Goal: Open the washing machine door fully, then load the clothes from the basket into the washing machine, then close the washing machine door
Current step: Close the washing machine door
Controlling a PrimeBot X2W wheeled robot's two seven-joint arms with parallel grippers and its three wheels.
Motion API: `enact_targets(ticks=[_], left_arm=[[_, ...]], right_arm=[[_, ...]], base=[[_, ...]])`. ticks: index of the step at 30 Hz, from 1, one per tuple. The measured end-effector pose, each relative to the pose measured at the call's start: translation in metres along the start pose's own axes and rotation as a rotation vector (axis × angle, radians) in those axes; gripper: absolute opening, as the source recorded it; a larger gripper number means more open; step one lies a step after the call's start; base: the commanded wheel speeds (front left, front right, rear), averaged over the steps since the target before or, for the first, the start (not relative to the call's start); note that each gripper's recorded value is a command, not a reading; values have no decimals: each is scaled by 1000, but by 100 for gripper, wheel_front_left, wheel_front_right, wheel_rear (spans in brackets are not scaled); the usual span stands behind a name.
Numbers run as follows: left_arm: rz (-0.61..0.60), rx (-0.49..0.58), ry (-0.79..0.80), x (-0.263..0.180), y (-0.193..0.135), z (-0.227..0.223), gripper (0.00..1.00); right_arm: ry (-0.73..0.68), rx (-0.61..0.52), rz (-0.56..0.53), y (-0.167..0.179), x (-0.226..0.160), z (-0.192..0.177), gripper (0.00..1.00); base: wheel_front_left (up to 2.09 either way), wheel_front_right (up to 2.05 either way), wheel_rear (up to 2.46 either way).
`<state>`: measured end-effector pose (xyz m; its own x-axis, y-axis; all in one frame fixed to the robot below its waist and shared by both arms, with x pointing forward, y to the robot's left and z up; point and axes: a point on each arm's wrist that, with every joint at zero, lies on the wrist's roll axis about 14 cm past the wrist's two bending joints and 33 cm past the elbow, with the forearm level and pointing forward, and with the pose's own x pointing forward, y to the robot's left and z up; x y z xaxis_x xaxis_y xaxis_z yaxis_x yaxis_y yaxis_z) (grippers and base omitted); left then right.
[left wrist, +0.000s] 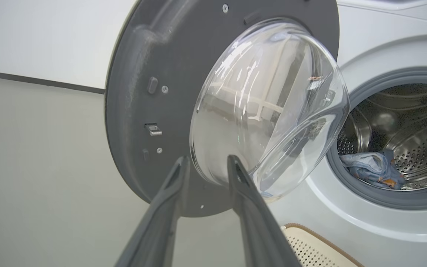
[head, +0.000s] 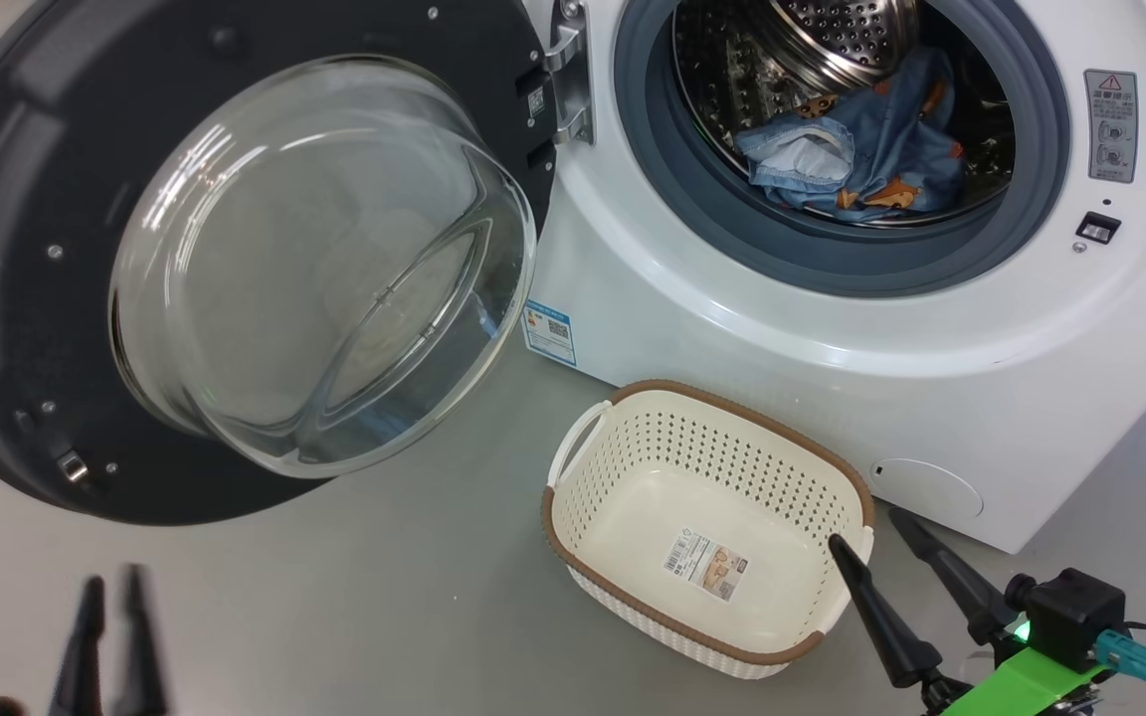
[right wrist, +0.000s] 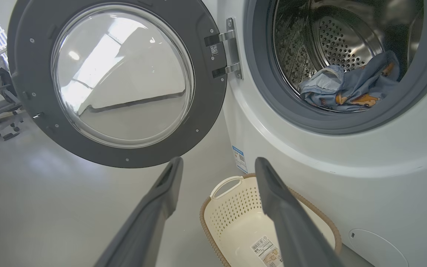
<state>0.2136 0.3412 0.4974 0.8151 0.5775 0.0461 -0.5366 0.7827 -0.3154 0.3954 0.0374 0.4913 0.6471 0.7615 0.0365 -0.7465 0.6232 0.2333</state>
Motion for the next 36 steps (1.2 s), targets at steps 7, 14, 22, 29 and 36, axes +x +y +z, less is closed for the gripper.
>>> enact_targets(ticks=[7,14,22,29,36], left_arm=[[26,-48,-269,21,16,87,0],[-66,29,-508,45,21,189,0],[-40,-238,-517,98,56,234,0],[-19,-534,-311,144,79,235,0],[-11,-532,84,170,68,169,0]], right_arm=[[-13,3,-25,-8,-1,3,100],[-24,5,-51,-16,-3,6,100],[-18,13,-72,-25,-5,0,100],[-9,27,-93,-34,-6,-6,100],[4,36,-116,-45,-8,-14,100]], base=[[0,0,0],[0,0,0],[0,0,0],[0,0,0],[0,0,0]])
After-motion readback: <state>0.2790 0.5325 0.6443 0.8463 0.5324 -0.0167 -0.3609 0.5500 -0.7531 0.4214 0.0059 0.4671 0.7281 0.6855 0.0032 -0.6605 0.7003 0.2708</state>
